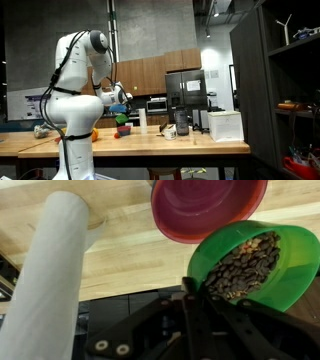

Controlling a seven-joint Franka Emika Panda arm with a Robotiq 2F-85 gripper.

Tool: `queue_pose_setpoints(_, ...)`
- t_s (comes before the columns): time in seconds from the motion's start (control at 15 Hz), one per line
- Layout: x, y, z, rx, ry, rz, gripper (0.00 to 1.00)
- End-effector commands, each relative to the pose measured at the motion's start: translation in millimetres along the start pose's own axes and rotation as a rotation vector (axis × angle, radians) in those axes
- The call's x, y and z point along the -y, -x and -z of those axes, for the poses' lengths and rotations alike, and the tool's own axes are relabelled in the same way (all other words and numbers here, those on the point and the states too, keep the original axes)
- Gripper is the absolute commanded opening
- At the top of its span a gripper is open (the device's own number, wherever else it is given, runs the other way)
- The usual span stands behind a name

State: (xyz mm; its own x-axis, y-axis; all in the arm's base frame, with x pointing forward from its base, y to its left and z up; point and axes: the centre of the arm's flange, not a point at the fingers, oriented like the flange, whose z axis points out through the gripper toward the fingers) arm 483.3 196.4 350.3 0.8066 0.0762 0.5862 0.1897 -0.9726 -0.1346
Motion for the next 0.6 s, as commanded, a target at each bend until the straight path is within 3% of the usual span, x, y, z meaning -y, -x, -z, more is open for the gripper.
queue_pose_setpoints(0.0,8.5,-9.5,21.3,0.062,0.083,0.012,0.01)
queue_pose_setpoints(0.27,17.1,-32.3,32.5,0.144,0.175,0.064,0.01)
queue_pose_setpoints(0.53,52.0,-48.9,24.7,0.234,0.212,0.143,0.01)
